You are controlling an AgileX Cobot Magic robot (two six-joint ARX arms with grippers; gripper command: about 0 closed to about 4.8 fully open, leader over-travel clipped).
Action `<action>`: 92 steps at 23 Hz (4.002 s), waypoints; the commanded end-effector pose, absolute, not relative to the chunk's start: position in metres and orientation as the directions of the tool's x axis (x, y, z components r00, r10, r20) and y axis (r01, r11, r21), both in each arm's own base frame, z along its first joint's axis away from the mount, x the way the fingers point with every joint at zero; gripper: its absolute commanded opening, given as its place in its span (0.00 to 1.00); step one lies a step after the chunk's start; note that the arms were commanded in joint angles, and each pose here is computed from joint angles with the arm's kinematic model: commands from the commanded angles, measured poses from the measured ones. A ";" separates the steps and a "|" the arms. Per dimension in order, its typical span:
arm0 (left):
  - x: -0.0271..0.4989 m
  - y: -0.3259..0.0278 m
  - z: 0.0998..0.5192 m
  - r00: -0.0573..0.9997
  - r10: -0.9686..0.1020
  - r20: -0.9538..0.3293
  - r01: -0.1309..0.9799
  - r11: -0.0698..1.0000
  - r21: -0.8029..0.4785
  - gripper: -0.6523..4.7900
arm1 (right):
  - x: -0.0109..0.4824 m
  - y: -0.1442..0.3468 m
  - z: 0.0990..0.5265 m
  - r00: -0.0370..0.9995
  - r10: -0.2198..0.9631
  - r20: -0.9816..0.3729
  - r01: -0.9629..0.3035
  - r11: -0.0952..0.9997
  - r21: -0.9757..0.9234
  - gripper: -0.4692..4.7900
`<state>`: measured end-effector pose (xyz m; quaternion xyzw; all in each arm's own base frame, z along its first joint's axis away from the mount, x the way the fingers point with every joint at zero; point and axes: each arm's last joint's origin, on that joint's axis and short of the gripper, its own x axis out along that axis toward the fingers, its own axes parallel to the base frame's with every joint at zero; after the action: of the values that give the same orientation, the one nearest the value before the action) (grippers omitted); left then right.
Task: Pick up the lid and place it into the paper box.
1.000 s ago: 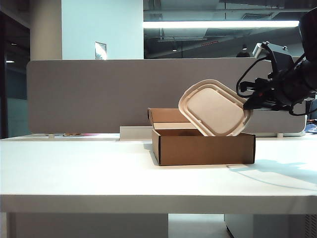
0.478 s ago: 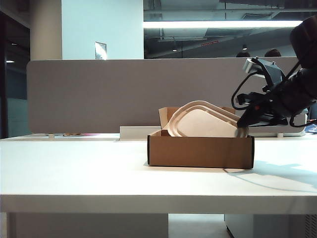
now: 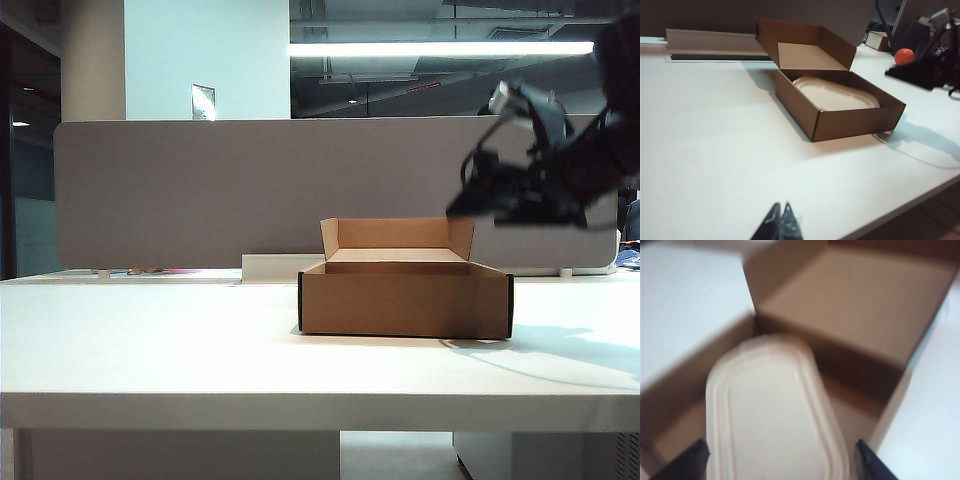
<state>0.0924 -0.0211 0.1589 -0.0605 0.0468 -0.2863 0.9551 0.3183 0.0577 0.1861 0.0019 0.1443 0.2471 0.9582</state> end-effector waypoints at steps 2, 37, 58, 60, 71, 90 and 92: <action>0.092 -0.021 0.161 0.835 -0.549 -0.041 0.540 0.831 -0.135 0.11 | 0.311 0.052 0.224 0.899 0.419 -0.125 -0.422 0.907 0.008 0.85; 0.094 -0.018 0.162 0.889 -0.457 -0.035 0.450 0.884 -0.127 0.11 | 0.078 0.001 0.217 0.997 -0.069 -0.017 0.071 0.981 0.181 0.08; 0.094 -0.017 0.162 0.900 -0.434 -0.037 0.427 0.896 -0.126 0.11 | 0.096 0.002 0.154 0.990 -0.077 -0.119 0.096 0.982 0.164 0.08; 0.094 -0.017 0.162 0.900 -0.434 -0.037 0.427 0.895 -0.126 0.11 | 0.097 0.002 0.152 0.989 -0.077 -0.125 0.097 0.982 0.162 0.08; 0.095 -0.015 0.162 0.936 -0.349 -0.038 0.343 0.932 -0.114 0.11 | 0.096 0.000 0.151 0.983 -0.129 -0.132 0.145 0.982 0.120 0.08; 0.096 -0.014 0.162 0.948 -0.315 -0.040 0.311 0.946 -0.089 0.11 | 0.097 0.005 0.151 0.991 0.017 -0.129 -0.012 0.999 0.045 0.08; 0.096 -0.014 0.162 0.948 -0.315 -0.039 0.311 0.946 -0.089 0.11 | 0.097 0.005 0.151 0.992 0.019 -0.128 -0.013 0.999 0.050 0.08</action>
<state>0.0958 -0.0143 0.1594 -0.0430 0.0345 -0.1610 0.9854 0.0963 0.0045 0.1514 0.0225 0.0712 0.0052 0.9972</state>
